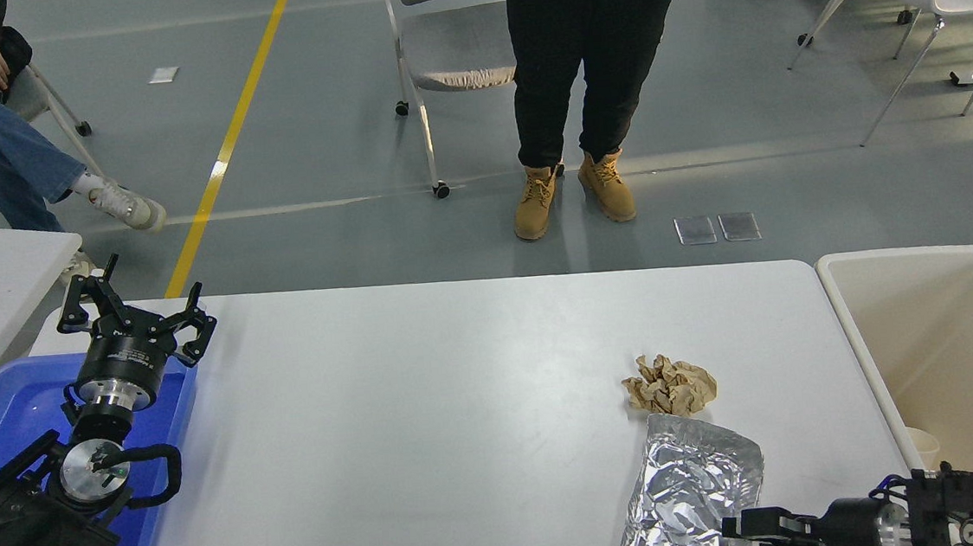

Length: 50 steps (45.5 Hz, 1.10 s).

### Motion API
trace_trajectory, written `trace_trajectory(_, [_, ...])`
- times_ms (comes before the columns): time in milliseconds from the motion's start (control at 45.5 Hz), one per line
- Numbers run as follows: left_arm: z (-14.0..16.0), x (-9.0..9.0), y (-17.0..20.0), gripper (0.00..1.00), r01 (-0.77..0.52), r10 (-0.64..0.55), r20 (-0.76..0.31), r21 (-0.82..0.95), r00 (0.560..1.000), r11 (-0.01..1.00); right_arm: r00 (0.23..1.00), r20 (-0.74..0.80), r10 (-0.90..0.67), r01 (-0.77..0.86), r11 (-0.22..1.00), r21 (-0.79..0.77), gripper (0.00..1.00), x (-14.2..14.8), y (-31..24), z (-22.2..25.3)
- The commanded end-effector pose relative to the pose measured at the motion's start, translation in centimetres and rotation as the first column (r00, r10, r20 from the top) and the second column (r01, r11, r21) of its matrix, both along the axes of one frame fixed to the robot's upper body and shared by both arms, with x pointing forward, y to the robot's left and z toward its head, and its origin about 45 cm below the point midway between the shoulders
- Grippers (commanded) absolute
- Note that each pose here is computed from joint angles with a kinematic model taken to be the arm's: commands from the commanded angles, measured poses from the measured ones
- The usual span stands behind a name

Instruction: Clean the table surface

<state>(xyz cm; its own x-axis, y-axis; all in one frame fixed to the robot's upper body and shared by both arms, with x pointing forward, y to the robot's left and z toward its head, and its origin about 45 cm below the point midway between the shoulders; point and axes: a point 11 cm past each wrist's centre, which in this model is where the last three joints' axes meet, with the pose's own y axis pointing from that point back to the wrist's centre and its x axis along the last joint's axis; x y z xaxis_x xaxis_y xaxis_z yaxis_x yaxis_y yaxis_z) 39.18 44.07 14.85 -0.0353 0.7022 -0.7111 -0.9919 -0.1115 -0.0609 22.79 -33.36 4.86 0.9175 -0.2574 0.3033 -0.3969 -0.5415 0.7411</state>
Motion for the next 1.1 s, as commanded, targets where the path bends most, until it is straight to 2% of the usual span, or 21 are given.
trace_trajectory(0, [0.0, 0.0, 0.0, 1.00, -0.001, 0.001, 0.000, 0.000, 1.000, 1.000, 1.000, 0.004, 0.017, -0.017, 1.000, -0.004, 0.27, 0.0, 0.1, -0.1])
trace_trajectory(88, [0.0, 0.0, 0.0, 1.00, 0.000, 0.000, 0.000, 0.000, 1.000, 1.000, 1.000, 0.005, 0.017, -0.017, 1.000, -0.001, 0.17, 0.0, 0.1, -0.1])
trace_trajectory(176, [0.0, 0.0, 0.0, 1.00, 0.000, 0.000, 0.000, 0.000, 1.000, 1.000, 1.000, 0.004, 0.021, -0.021, 1.000, 0.001, 0.00, 0.0, 0.1, 0.0])
trace_trajectory(681, [0.0, 0.0, 0.0, 1.00, -0.001, 0.001, 0.000, 0.000, 1.000, 1.000, 0.998, 0.042, 0.037, -0.038, 0.999, 0.012, 0.00, 0.9, -0.2, 1.0])
trace_trajectory(1077, [0.0, 0.0, 0.0, 1.00, 0.000, 0.000, 0.000, 0.000, 1.000, 1.000, 0.979, 0.201, -0.014, 0.017, 1.000, -0.012, 0.00, 5.5, -5.7, 7.9])
